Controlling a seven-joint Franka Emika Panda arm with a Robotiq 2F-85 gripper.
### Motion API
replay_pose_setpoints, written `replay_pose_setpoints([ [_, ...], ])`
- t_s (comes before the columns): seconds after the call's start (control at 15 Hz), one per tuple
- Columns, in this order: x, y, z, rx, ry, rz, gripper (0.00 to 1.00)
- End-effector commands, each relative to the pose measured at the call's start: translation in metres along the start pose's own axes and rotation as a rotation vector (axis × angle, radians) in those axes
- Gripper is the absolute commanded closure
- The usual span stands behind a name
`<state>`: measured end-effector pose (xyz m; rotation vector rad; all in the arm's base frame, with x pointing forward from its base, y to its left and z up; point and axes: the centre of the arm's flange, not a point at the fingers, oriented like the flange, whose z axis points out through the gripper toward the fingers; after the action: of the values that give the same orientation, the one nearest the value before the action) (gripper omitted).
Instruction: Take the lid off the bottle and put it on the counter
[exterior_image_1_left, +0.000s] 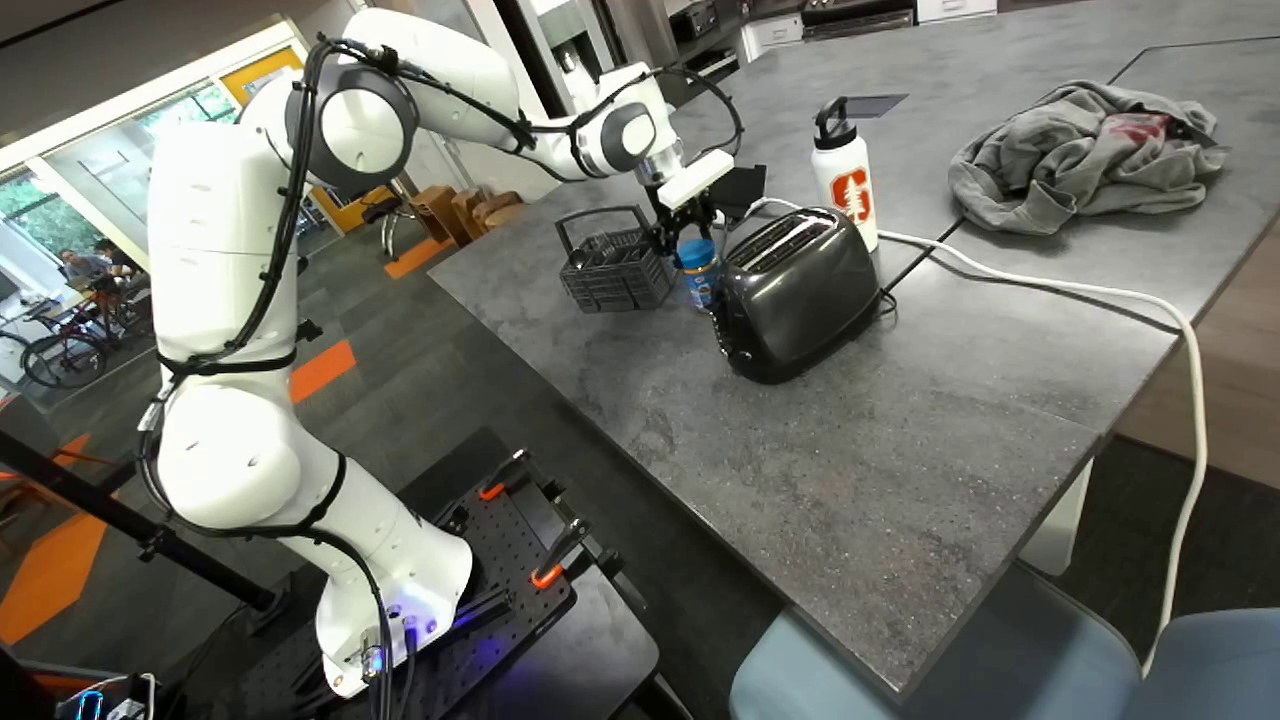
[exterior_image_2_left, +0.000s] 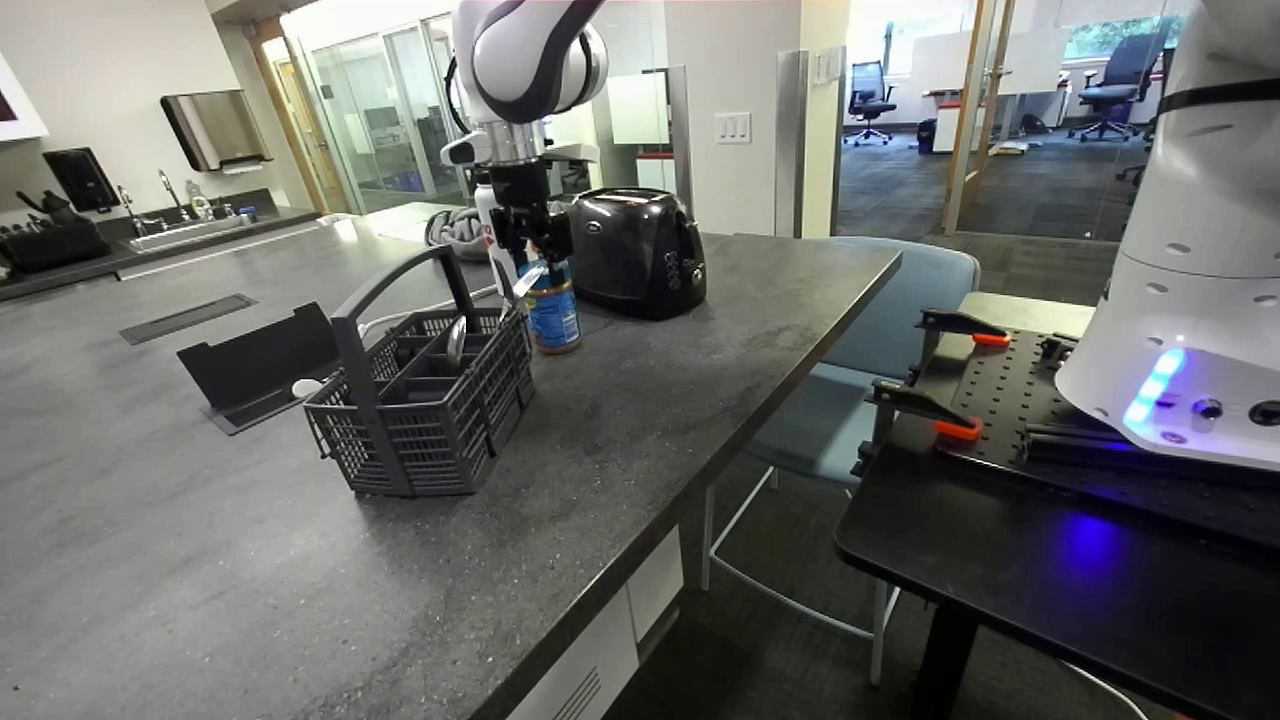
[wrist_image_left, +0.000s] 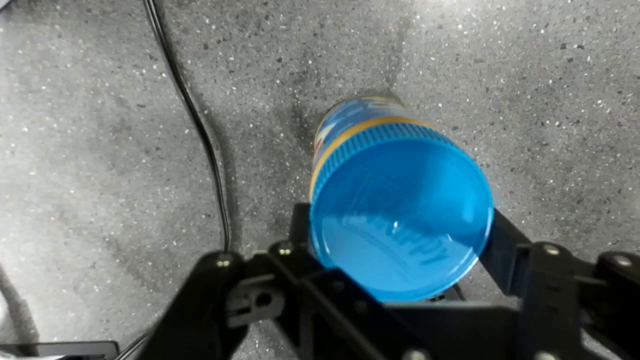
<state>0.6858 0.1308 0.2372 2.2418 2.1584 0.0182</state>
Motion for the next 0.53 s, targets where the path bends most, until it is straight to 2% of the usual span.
replay_pose_setpoints([
  [0.0, 0.001, -0.001, -0.013, -0.001, -0.02, -0.033, 0.45],
  [0.47, 0.009, -0.009, -0.029, -0.018, -0.019, -0.044, 0.45],
])
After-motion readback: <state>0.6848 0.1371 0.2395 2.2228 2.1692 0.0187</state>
